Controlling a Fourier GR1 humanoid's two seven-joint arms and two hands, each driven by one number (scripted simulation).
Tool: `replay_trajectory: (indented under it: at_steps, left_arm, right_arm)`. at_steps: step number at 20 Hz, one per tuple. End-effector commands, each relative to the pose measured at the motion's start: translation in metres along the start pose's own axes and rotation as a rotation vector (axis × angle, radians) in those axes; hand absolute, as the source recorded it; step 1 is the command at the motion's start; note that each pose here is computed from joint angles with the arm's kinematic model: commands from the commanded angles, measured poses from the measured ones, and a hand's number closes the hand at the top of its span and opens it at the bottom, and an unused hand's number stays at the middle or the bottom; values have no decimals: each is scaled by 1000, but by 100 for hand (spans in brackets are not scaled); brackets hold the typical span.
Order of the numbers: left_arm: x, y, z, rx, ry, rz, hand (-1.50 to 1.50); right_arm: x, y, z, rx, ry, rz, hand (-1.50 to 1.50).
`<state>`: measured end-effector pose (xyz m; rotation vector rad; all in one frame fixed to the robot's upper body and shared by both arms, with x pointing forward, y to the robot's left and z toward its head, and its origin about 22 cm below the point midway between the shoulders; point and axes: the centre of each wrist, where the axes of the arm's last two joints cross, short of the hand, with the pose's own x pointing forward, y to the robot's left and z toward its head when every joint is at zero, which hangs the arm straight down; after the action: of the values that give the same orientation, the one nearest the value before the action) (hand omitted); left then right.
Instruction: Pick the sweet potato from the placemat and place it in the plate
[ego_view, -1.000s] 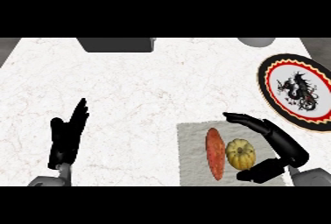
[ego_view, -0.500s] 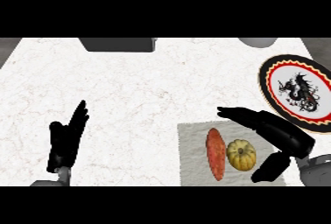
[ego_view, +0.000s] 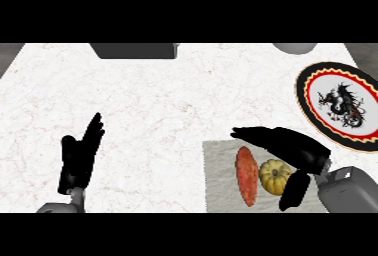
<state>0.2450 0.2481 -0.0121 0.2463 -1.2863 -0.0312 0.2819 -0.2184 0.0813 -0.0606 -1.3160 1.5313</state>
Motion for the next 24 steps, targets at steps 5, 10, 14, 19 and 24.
replay_trajectory:
  at_steps: [5,10,14,19,24]
  left_arm:
    - [-4,1,-13,10,16,7,0]
    - [-7,17,-5,-10,5,10,0]
    - [2,4,-5,1,20,-12,0]
    - [12,-2,-10,1,-4,-1,0]
    - [-2,-6,0,-7,-17,-4,0]
  right_arm:
    - [-26,-5,1,61,25,5,-150]
    - [9,15,-26,73,6,25,-150]
    - [-10,36,-15,75,17,9,-150]
    - [-21,37,-40,93,34,32,-150]
    - [-21,28,-44,82,27,16,-150]
